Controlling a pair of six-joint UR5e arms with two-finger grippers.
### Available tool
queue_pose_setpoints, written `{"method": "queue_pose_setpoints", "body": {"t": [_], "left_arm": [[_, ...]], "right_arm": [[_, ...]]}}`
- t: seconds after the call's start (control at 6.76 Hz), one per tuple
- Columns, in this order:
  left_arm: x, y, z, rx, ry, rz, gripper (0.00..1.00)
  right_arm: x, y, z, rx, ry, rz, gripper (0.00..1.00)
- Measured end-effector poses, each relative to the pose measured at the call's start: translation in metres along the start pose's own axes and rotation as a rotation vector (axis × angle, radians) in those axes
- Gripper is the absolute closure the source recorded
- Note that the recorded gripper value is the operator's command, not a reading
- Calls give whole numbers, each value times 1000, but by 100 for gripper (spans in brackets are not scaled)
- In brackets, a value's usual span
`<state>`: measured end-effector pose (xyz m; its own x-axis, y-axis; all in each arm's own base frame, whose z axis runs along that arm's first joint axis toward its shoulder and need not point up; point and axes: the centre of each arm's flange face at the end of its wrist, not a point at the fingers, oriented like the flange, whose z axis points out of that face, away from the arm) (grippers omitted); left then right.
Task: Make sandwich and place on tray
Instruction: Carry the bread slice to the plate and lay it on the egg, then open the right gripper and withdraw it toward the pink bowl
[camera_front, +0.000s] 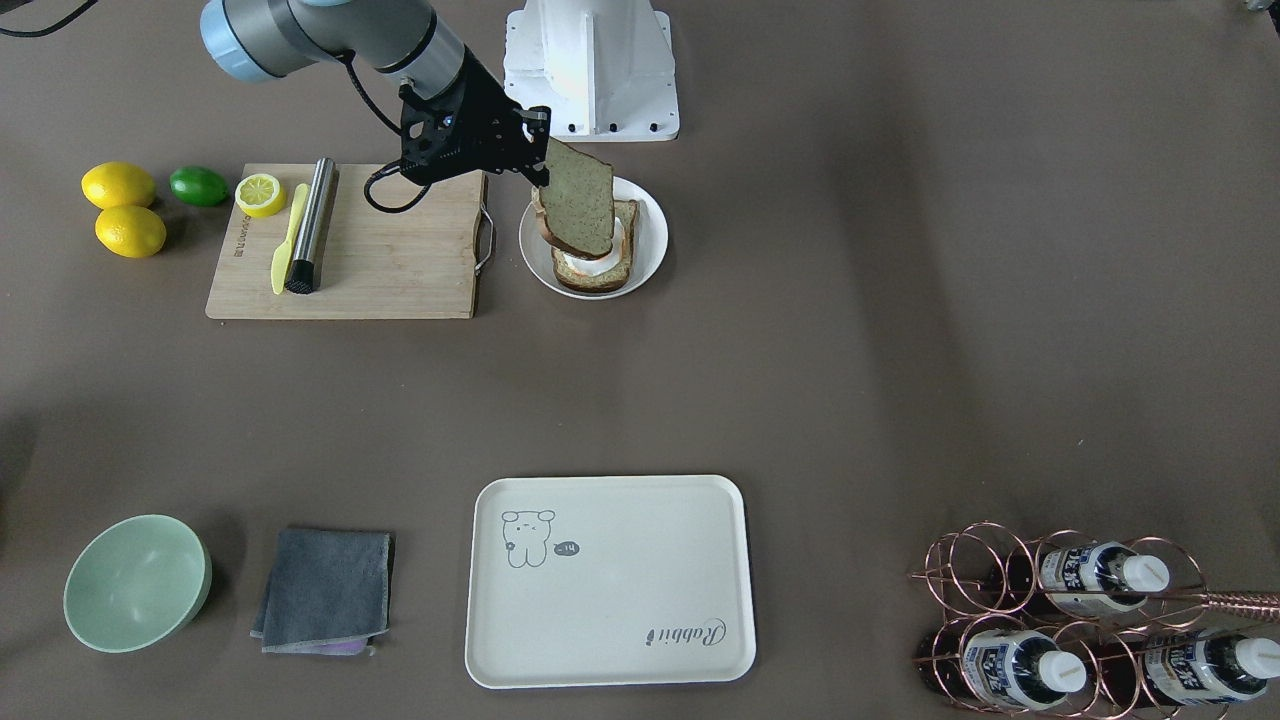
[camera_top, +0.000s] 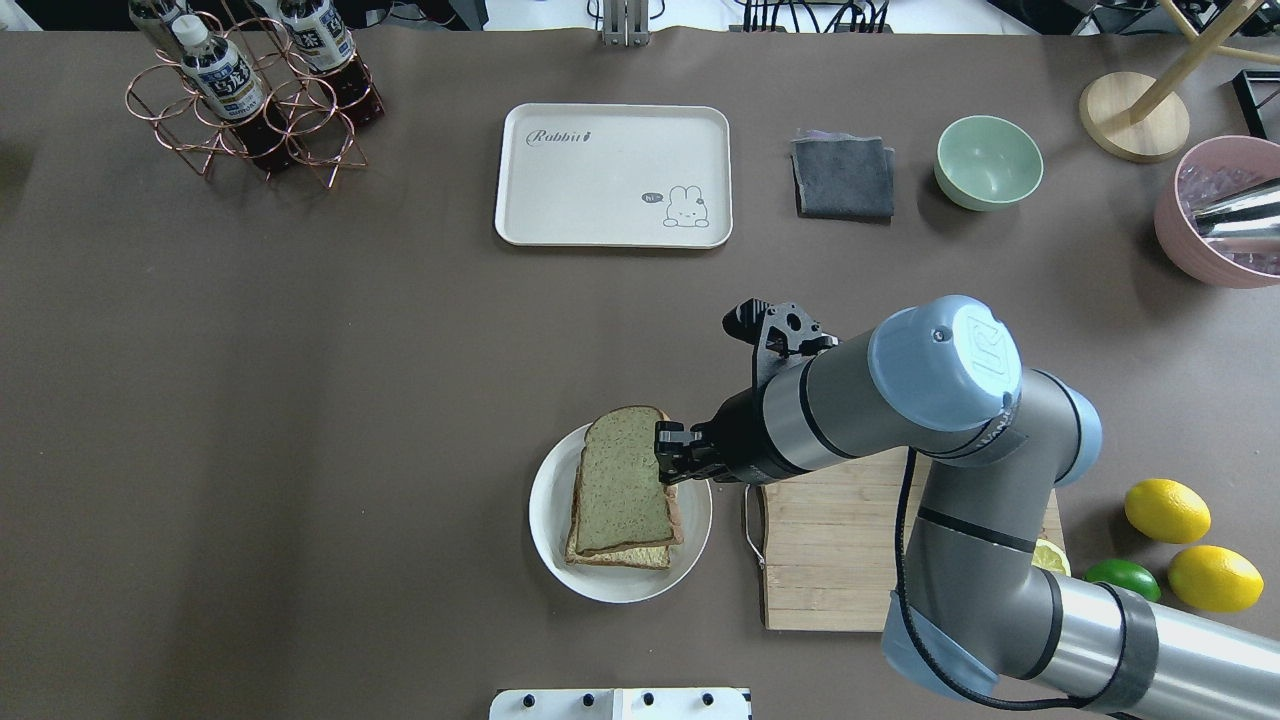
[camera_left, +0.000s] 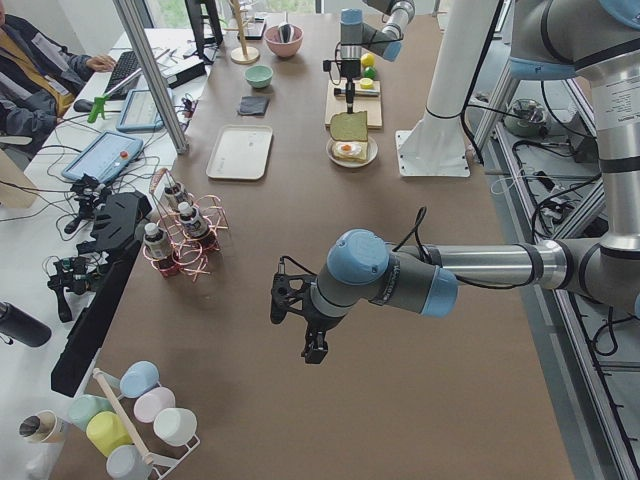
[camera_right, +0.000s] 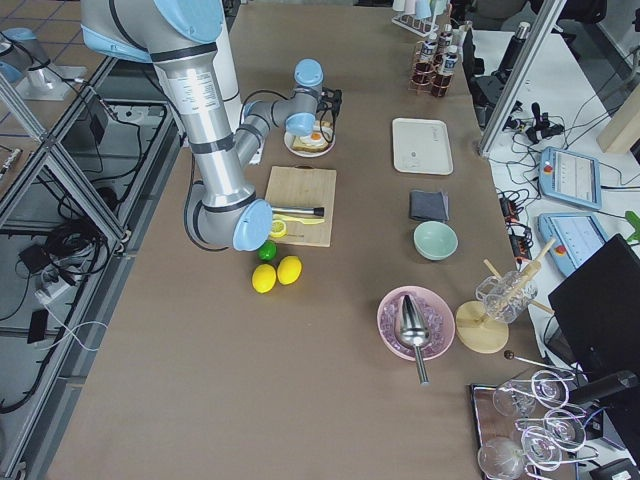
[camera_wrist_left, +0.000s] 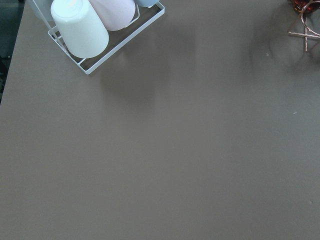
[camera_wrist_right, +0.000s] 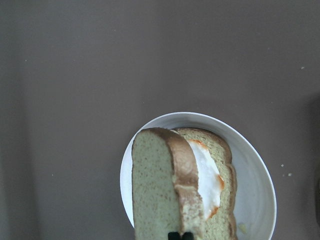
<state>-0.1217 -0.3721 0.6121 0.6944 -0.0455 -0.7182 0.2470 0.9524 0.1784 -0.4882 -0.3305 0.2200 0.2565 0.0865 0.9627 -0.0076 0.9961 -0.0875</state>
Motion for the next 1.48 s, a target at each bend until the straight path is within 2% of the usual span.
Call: {"method": "queue_pose_setpoints", "body": {"t": [0.15,0.3,0.74,0.89,1.04,1.18,1.33,1.48], "left_arm": [[0,0,0,1,-1,0,3],[0,0,-1,1,-2,1,3],[0,0,-1,4,-4,1,3],[1,-1,-2,4,-3,2,3],[1,-1,-3,6,-3,2,3],[1,-1,-4,8,-3,3,3],[2,-1,-4,10,-3,4,3],[2,-1,-5,10,-3,4,3]], "right_arm": [[11,-2,22,-10,-44,7,100],[18,-3,34,-16,-66,12,100],[31,-2,47,-24,-62,20,100],[36,-2,49,-25,-55,22,90],[41,-2,50,-26,-47,23,66],[44,-2,52,-28,-41,25,53],[46,-2,55,-27,-37,27,36],[47,-2,57,-23,-33,30,1]]}}
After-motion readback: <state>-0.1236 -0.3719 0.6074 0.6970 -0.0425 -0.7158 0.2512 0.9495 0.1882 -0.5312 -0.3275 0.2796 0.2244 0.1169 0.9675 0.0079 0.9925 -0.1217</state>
